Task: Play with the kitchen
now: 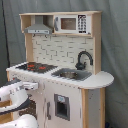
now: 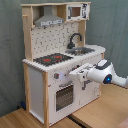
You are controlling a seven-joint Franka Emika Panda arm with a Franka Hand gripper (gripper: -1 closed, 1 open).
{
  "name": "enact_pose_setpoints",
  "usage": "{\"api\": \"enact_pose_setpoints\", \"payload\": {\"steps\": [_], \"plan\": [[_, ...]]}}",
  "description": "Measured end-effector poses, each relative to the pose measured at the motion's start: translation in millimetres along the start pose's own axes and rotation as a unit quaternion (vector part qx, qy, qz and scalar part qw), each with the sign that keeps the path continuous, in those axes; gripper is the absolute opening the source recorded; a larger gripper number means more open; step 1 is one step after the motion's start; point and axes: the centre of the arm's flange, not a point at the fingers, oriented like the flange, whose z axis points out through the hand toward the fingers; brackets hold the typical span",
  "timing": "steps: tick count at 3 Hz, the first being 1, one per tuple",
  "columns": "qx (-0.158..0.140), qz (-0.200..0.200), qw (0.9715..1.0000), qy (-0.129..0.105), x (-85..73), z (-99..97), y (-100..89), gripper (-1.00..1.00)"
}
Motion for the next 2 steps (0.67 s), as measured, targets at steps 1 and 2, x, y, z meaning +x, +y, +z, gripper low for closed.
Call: {"api": "enact_pose_setpoints", "payload": {"steps": [1, 2], "plan": [[0.002, 0.060, 0.9982, 0.005, 0.2, -0.2, 0.1, 1.00], [0.002, 0.111, 0.9938, 0.008, 0.7, -0.6, 0.3, 1.00]]}}
